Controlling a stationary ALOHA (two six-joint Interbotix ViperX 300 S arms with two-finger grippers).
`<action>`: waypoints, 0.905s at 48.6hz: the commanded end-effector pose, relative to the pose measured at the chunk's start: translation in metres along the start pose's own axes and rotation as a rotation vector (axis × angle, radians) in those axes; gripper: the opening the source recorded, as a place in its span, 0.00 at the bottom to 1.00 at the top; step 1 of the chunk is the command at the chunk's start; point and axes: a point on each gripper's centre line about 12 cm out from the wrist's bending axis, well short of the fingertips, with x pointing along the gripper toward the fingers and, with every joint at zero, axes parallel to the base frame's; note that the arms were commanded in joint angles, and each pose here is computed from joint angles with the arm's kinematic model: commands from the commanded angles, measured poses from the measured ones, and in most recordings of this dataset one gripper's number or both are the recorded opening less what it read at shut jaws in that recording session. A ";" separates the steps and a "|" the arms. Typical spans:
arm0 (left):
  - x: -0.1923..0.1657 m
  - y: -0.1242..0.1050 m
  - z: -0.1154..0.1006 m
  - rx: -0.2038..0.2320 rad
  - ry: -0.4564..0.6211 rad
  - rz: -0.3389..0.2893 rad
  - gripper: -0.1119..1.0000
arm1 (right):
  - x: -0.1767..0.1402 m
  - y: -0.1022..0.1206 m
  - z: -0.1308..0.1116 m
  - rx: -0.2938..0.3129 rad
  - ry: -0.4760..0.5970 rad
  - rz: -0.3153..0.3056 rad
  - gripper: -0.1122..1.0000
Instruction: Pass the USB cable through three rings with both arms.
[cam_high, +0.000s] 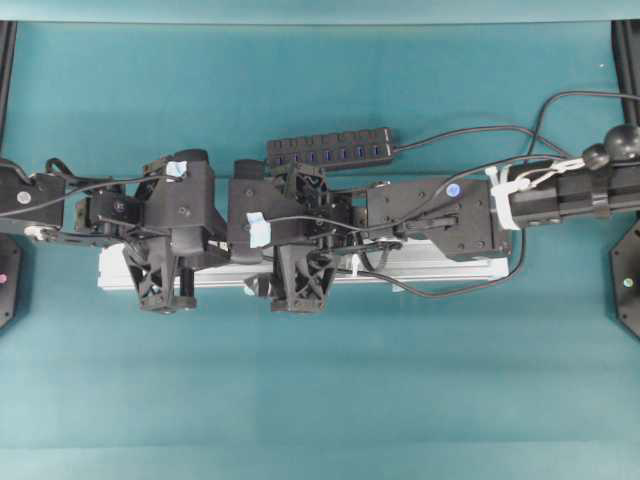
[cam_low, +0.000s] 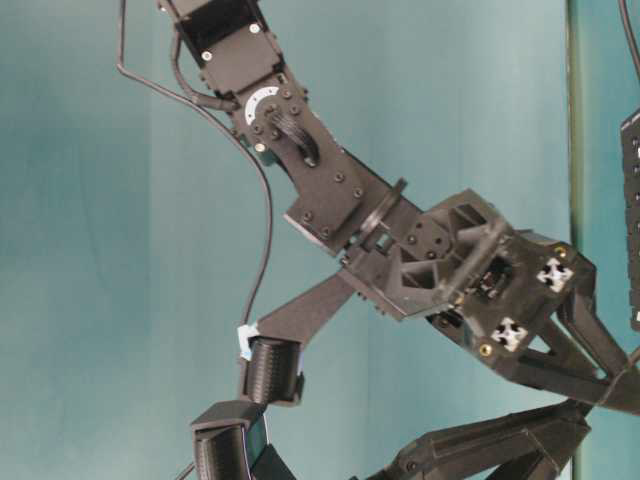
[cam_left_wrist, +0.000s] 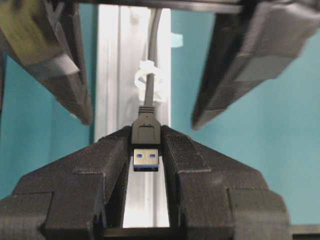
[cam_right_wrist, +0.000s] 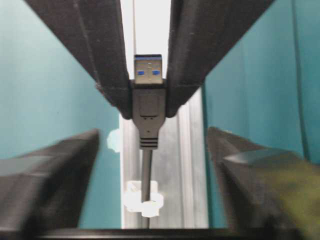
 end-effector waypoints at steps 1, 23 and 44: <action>-0.005 0.001 0.010 0.002 -0.041 0.003 0.30 | -0.005 0.000 0.010 -0.005 -0.035 0.000 0.39; -0.004 0.001 0.005 -0.001 -0.029 0.003 0.30 | -0.005 0.000 0.014 -0.010 -0.071 0.001 0.03; -0.006 0.006 -0.002 -0.035 -0.017 0.015 0.40 | -0.004 -0.004 0.013 -0.006 -0.059 -0.006 0.03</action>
